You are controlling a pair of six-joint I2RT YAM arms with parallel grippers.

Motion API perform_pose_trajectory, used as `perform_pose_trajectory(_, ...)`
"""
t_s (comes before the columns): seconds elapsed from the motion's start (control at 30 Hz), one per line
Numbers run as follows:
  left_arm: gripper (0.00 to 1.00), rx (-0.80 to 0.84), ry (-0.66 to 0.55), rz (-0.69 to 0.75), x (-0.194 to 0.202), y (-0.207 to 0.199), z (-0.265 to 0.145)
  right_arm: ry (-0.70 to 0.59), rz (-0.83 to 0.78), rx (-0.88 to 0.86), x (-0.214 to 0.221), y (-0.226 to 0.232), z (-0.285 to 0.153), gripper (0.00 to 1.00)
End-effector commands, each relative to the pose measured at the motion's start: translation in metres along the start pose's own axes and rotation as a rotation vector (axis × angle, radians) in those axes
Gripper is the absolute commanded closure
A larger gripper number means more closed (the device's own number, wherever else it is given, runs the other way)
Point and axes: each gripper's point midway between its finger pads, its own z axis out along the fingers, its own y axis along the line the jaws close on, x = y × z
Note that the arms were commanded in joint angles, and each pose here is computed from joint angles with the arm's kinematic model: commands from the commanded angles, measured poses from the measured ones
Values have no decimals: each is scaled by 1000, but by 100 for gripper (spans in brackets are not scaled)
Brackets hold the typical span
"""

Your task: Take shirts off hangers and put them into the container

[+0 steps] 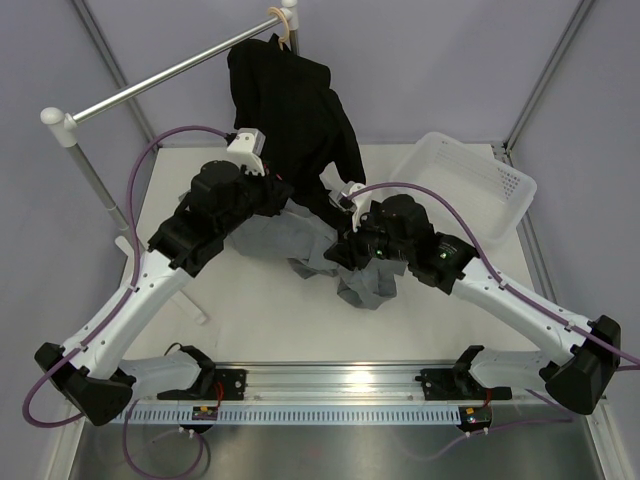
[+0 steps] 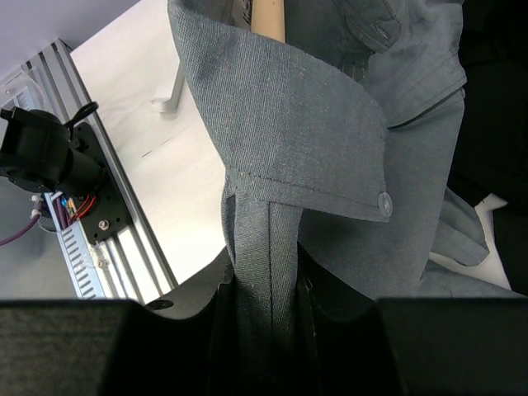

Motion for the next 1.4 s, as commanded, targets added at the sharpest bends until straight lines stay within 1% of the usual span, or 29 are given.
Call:
perform_pose_trajectory(0.0, 86, 53, -98, 19, -30, -15, -2, -101, -31, -64, -26, 17, -6, 100)
perform_pose_trajectory(0.03, 91, 49, -106, 23, -32, -14, -3, -103, -31, -68, -27, 18, -6, 100)
perform_pose_trajectory(0.07, 100, 45, -118, 39, -34, -13, -3, -103, -28, -69, -27, 19, -6, 100)
perform_pose_trajectory(0.13, 100, 26, -132, 58, -33, -8, -5, -101, -26, -75, -26, 20, -8, 93)
perform_pose_trajectory(0.17, 100, 22, -154, 79, -37, -6, -7, -97, -24, -80, -26, 22, -10, 80)
perform_pose_trajectory(0.23, 100, 15, -193, 111, -36, -1, -12, -85, -22, -98, -23, 26, -14, 63)
perform_pose_trajectory(0.27, 100, 15, -205, 122, -35, 1, -14, -87, -23, -103, -24, 28, -19, 56)
perform_pose_trajectory(0.3, 100, 4, -222, 132, -35, 4, -16, -85, -25, -101, -24, 29, -21, 43)
perform_pose_trajectory(0.33, 100, 5, -255, 137, -39, 4, -18, -82, -24, -99, -25, 29, -24, 37)
perform_pose_trajectory(0.4, 100, -1, -265, 175, -32, 10, -24, -78, -34, -81, -28, 29, -34, 26)
perform_pose_trajectory(0.5, 100, 9, -269, 231, -29, 11, -28, -83, -62, -51, -36, 28, -49, 21)
perform_pose_trajectory(0.63, 100, 55, -279, 292, -30, 4, -35, -110, -97, -42, -54, 31, -59, 20)
perform_pose_trajectory(0.7, 100, 30, -290, 291, -33, 8, -37, -99, -97, -54, -58, 32, -52, 20)
perform_pose_trajectory(0.73, 100, 22, -291, 293, -33, 10, -38, -117, -102, -64, -67, 34, -51, 20)
perform_pose_trajectory(0.77, 100, 15, -289, 293, -32, 11, -37, -105, -92, -69, -68, 32, -42, 20)
perform_pose_trajectory(0.93, 100, 3, -285, 270, -31, 13, -35, -124, -104, -102, -90, 35, -19, 22)
perform_pose_trajectory(0.97, 100, 3, -282, 270, -30, 13, -34, -108, -105, -104, -88, 33, -9, 23)
perform_pose_trajectory(1.13, 100, -19, -282, 259, -30, 17, -33, -119, -124, -131, -100, 43, 11, 24)
perform_pose_trajectory(1.23, 100, -35, -280, 253, -30, 20, -34, -111, -123, -126, -102, 44, 22, 25)
perform_pose_trajectory(1.37, 100, -47, -278, 247, -30, 22, -33, -100, -122, -112, -100, 41, 34, 30)
